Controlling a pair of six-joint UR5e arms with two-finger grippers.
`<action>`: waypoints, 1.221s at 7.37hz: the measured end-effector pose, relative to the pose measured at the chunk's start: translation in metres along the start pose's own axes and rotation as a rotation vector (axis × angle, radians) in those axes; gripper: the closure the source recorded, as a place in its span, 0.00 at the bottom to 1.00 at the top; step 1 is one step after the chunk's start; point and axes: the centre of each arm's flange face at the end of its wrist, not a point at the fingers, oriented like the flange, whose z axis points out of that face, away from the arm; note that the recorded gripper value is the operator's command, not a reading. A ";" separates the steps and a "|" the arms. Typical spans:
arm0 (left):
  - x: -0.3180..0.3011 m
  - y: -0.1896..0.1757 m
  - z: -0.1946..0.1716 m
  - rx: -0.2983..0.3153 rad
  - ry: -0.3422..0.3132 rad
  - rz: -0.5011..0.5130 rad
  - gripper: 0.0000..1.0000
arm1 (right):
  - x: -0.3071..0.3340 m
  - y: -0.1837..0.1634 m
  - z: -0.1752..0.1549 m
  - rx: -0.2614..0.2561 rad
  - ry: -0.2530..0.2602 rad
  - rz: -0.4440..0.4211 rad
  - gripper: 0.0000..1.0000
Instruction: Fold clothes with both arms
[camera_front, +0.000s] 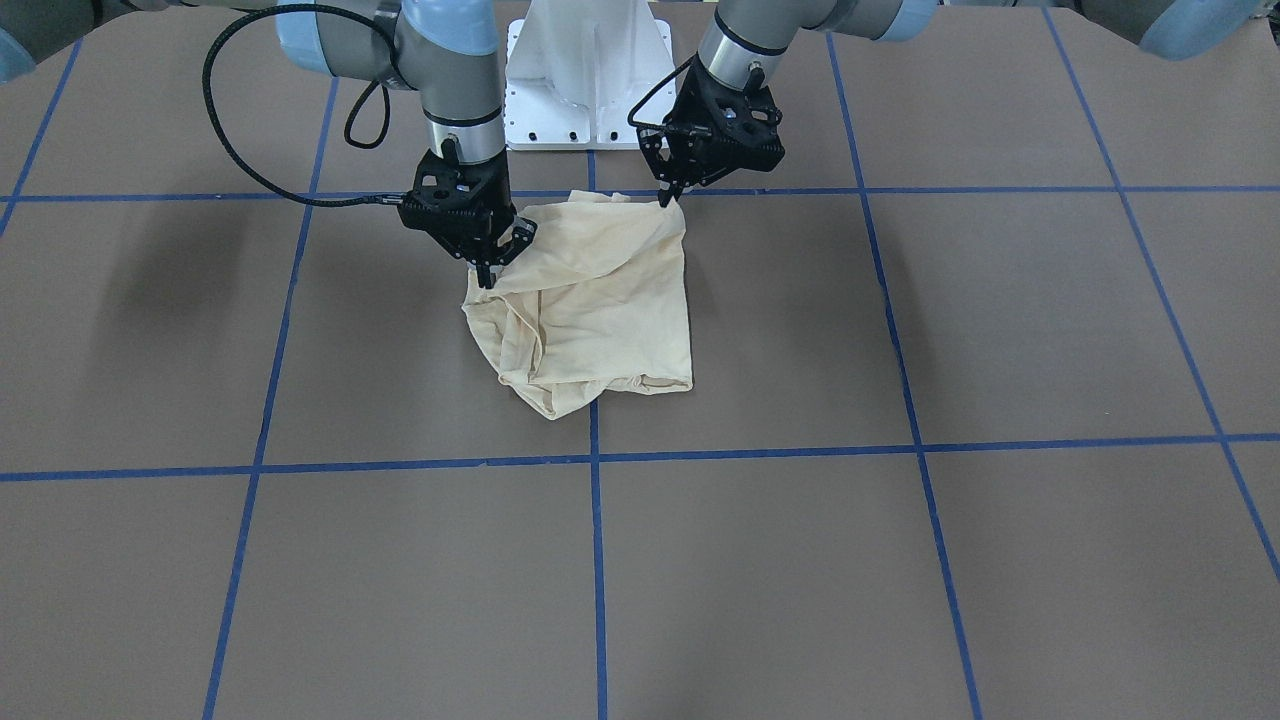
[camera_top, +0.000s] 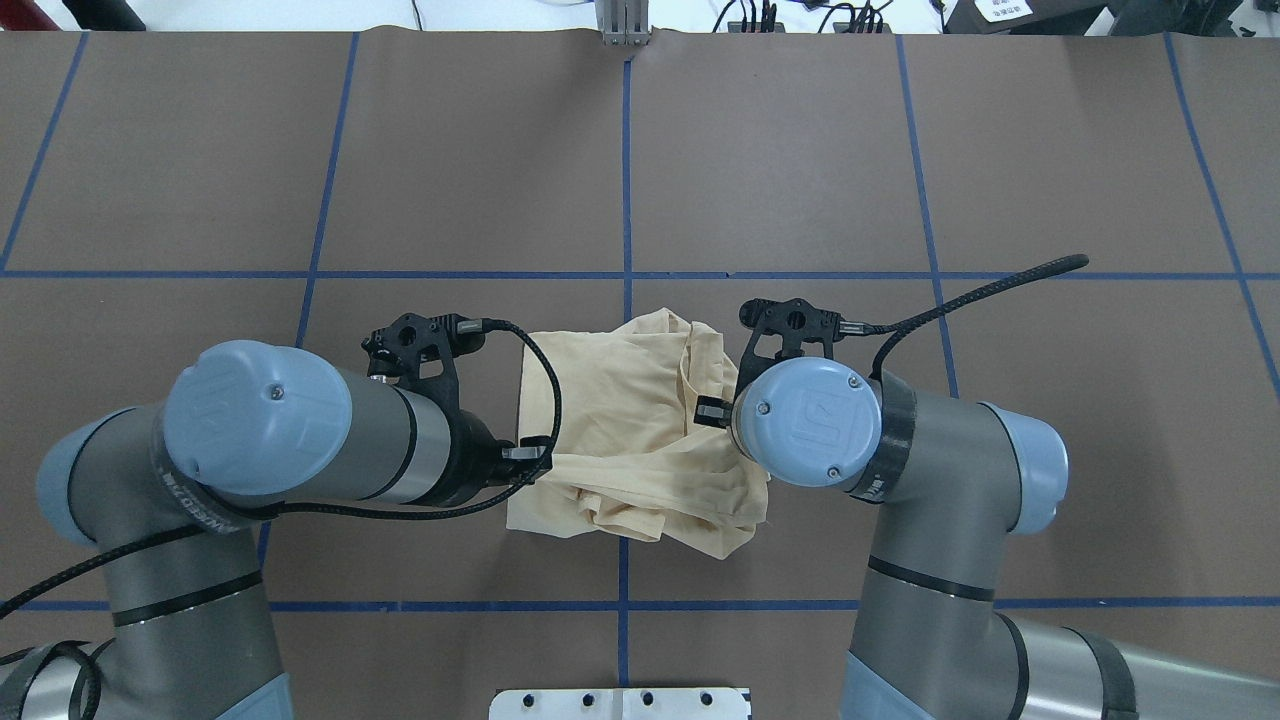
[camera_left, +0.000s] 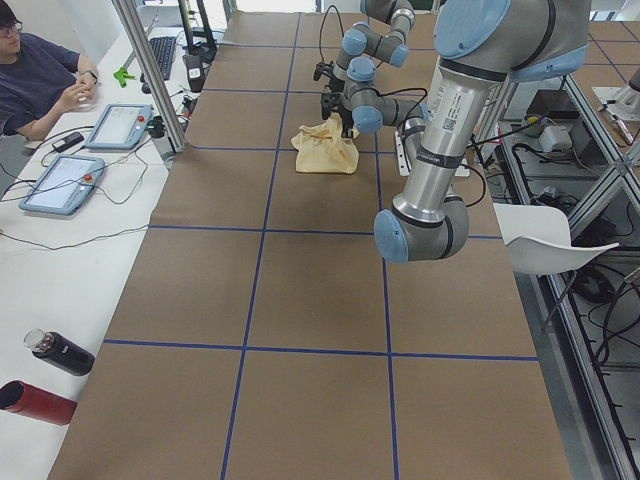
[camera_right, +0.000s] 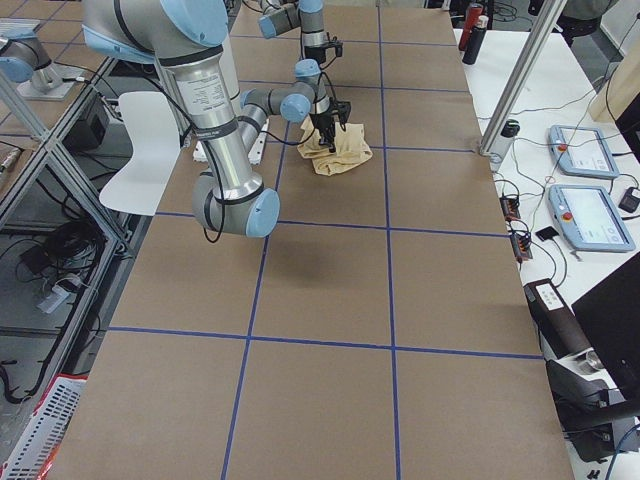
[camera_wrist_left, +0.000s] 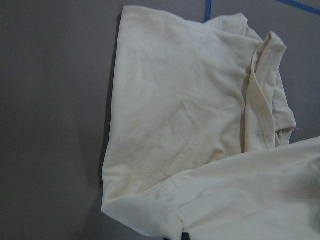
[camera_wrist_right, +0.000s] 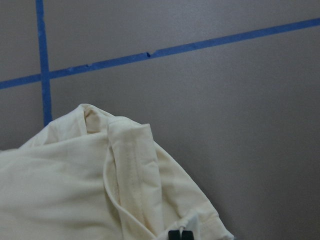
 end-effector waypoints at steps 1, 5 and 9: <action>0.004 -0.016 0.007 0.018 -0.013 0.000 1.00 | -0.006 -0.009 0.007 0.010 -0.010 0.007 1.00; -0.009 -0.073 0.059 0.073 -0.123 0.044 1.00 | -0.013 -0.034 0.037 0.029 0.036 -0.014 1.00; -0.022 -0.109 0.084 0.124 -0.137 0.076 0.01 | -0.007 -0.047 0.043 0.034 0.053 -0.032 0.01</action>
